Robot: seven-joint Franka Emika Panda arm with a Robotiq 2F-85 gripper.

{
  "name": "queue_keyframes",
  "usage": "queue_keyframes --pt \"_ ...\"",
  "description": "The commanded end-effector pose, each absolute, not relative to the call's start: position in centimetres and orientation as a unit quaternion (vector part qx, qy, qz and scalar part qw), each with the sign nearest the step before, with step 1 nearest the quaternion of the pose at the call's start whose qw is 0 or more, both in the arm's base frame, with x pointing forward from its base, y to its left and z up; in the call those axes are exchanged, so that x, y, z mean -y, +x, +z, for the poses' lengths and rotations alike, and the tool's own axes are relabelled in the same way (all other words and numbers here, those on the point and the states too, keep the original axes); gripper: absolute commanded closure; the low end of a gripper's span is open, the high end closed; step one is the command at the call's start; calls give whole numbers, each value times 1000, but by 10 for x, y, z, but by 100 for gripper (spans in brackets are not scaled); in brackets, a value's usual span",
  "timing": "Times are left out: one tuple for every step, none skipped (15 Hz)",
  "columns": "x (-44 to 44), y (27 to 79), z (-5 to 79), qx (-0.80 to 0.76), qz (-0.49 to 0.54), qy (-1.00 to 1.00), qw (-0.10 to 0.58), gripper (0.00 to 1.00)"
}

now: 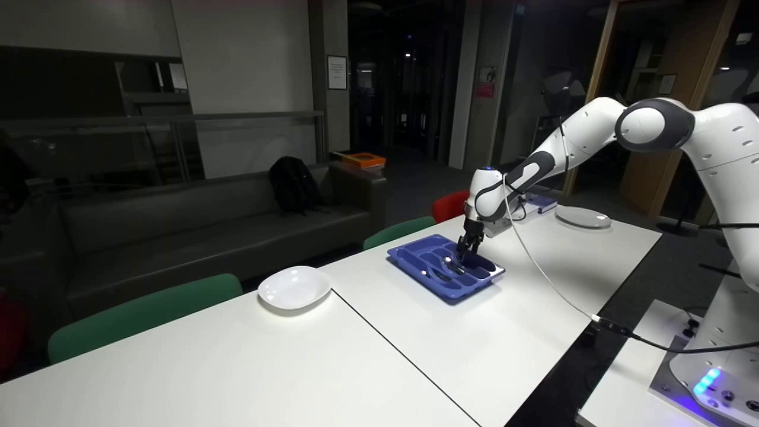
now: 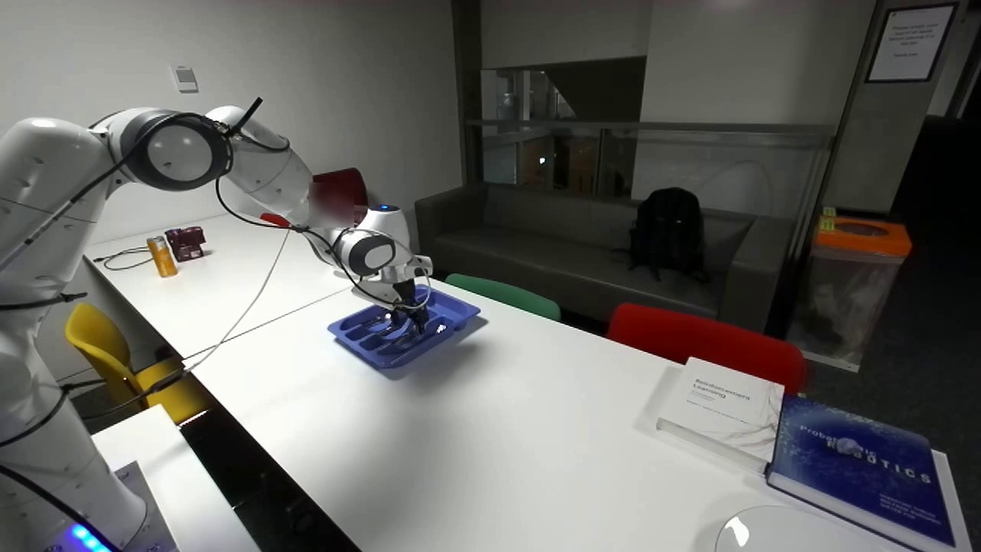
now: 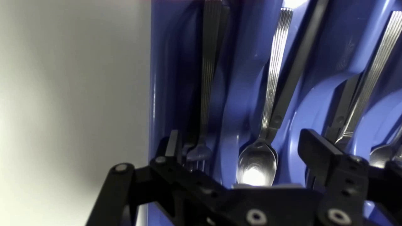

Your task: Pick the cutlery in the rack and put them on the table

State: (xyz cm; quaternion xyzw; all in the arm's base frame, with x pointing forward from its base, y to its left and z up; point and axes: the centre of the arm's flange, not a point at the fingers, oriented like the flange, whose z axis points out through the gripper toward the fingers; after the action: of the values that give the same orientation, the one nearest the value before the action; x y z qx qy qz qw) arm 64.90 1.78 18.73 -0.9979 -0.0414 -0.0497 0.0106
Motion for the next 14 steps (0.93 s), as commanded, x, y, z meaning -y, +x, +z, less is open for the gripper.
queue_keyframes --pt "-13 662 182 23 -45 -999 12 0" --pt "-13 663 179 17 -46 -999 2 0" --pt "-12 664 178 12 -48 -999 -5 0" --pt "-11 666 177 5 -51 -999 -17 0" --pt "-10 667 176 2 -51 -998 -24 0" --pt "-11 668 176 2 -50 -998 -33 0" --pt "-10 669 176 1 -48 -998 -39 0" --pt "-11 670 177 0 -48 -998 -42 0" --pt "-12 670 177 -1 -47 -998 -45 0" --pt "-12 670 176 -1 -46 -998 -47 0" --pt "-13 670 176 -1 -45 -998 -49 0" --pt "-13 671 175 0 -43 -998 -48 0" --pt "-14 670 176 -2 -41 -998 -45 0" --pt "-14 670 176 -2 -40 -998 -40 0"
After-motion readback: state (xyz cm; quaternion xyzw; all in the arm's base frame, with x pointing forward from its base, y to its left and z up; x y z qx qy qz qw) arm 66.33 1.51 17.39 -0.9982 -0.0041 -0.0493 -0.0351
